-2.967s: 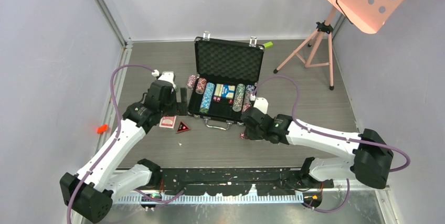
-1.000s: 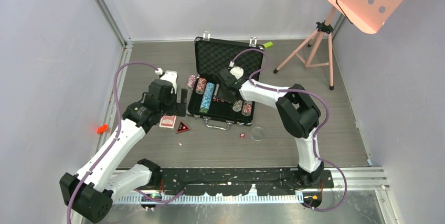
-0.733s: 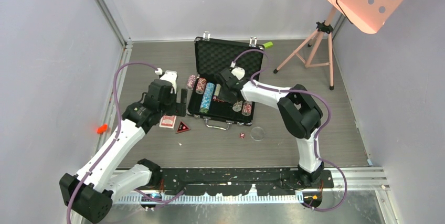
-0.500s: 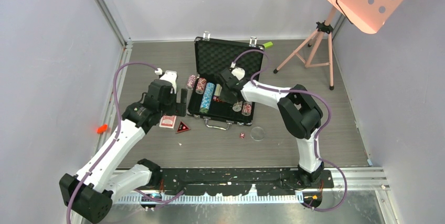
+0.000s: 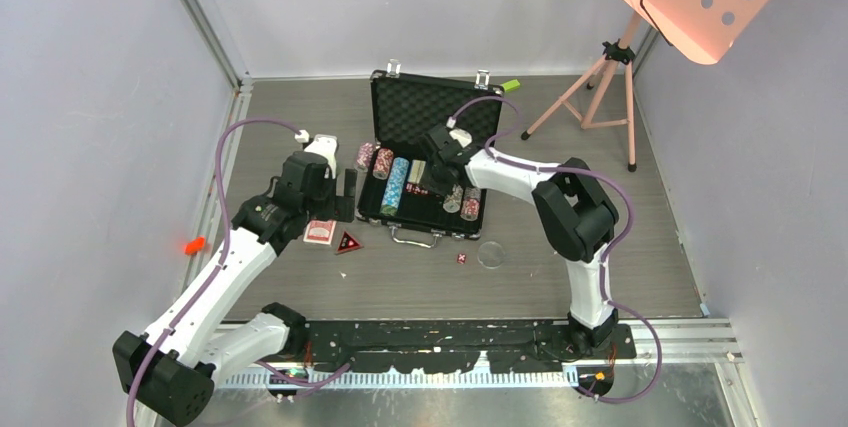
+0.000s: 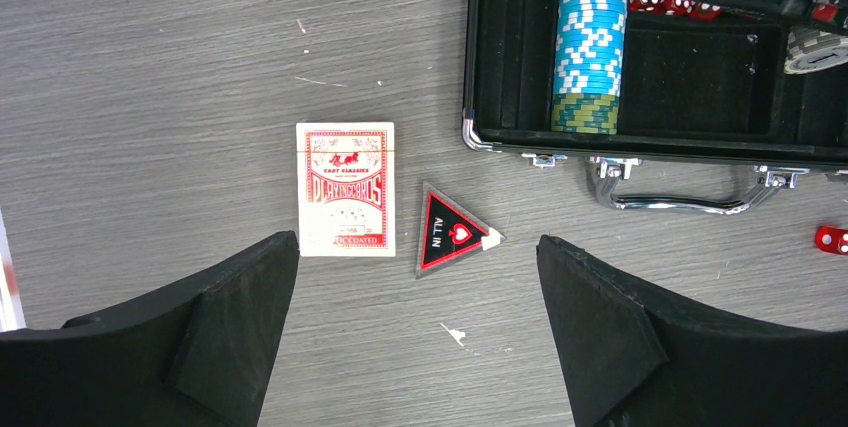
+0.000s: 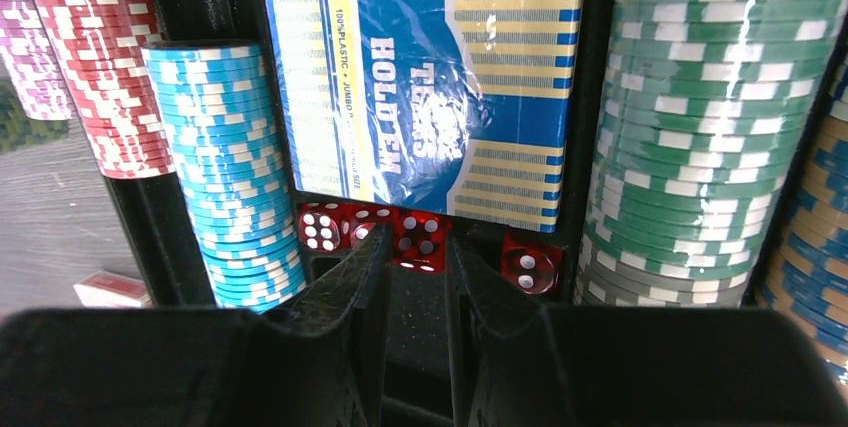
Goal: Pack up texas hold em set
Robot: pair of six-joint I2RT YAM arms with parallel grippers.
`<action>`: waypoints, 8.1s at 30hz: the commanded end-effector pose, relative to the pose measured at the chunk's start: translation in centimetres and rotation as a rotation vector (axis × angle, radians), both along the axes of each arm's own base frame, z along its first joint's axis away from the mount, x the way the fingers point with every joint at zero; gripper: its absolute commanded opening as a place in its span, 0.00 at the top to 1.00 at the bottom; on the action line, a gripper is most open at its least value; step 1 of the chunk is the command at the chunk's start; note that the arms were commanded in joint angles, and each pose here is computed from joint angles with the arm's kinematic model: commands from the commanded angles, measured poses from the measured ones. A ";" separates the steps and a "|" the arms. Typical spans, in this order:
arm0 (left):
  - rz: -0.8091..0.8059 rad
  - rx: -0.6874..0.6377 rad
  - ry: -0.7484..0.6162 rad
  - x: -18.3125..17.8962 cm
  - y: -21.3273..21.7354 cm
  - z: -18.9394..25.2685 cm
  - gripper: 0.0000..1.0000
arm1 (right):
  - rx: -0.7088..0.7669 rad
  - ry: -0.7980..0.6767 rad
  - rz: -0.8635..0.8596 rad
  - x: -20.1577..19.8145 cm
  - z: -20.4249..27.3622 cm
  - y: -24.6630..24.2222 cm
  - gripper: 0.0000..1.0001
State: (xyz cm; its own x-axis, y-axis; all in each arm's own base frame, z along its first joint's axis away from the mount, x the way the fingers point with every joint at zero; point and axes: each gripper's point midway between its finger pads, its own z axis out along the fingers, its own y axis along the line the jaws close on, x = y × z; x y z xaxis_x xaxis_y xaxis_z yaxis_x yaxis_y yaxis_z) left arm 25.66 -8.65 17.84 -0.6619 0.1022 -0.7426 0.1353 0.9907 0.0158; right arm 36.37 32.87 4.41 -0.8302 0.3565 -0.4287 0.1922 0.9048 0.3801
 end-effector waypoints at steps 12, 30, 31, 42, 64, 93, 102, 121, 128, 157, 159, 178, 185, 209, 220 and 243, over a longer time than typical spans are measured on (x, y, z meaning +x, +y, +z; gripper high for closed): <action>-0.012 -0.010 -0.041 0.4 -0.1 0.8 0.07 | 0.243 0.165 0.040 -0.4 2.5 2.1 0.79; -0.015 -0.012 -0.043 0.4 -0.1 0.9 0.07 | 0.130 0.054 0.021 0.3 5.0 -0.3 0.44; -0.015 -0.012 -0.044 0.4 -0.2 0.9 0.08 | 0.118 0.037 0.027 0.2 5.6 -0.6 0.44; -0.026 -0.012 -0.039 0.4 -0.3 0.9 0.08 | -0.068 -0.094 0.057 -5.3 9.1 -4.7 0.49; -0.034 -0.019 -0.033 0.2 -0.5 0.7 0.08 | -0.112 -0.052 -0.015 -15.7 2.0 -7.3 0.57; -0.042 -0.029 -0.031 0.2 -0.7 0.7 0.08 | -0.198 0.040 -0.025 -16.7 -1.0 -7.2 0.64; -0.050 -0.033 -0.018 0.1 -0.9 0.4 0.08 | -0.259 -0.029 -0.006 -16.3 1.0 -7.4 0.52; -0.047 -0.028 -0.018 0.2 -0.8 0.4 0.08 | -0.225 0.034 -0.002 -17.3 -1.6 -6.6 0.58; -0.044 -0.026 -0.021 0.2 -0.7 0.4 0.08 | -0.214 0.046 0.004 -17.4 -1.9 -6.2 0.65; -0.052 -0.034 -0.021 0.2 -0.9 0.5 0.08 | -0.264 0.019 0.019 -16.8 -0.5 -6.6 0.65; -0.052 -0.034 -0.021 0.1 -0.9 0.5 0.08 | -0.272 0.017 0.026 -16.8 -0.5 -6.6 0.68; -0.049 -0.033 -0.026 0.1 -0.8 0.6 0.08 | -0.213 -0.145 0.088 -11.4 8.2 -4.4 0.85; -0.047 -0.029 -0.021 0.1 -0.8 0.4 0.08 | -0.136 -0.171 0.070 -5.7 9.9 -3.6 0.85; -0.052 -0.037 -0.027 -0.1 -0.8 0.6 0.08 | -0.214 -0.111 0.094 0.0 4.7 -0.9 0.86; -0.050 -0.035 -0.027 0.0 -0.8 0.6 0.08 | -0.237 -0.090 0.084 0.5 2.8 -1.4 0.87; -0.050 -0.024 -0.024 0.1 -0.7 0.4 0.08 | -0.219 -0.108 0.082 0.9 3.6 -1.2 0.62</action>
State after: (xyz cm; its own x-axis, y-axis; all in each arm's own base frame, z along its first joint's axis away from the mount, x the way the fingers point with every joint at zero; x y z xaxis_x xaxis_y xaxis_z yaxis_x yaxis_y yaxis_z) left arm 25.28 -9.25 17.60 -0.6660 0.1224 -0.7358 0.1802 0.9836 0.0005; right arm 35.90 30.94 5.07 -0.8353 0.1525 -0.5282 0.0957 0.9864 0.1336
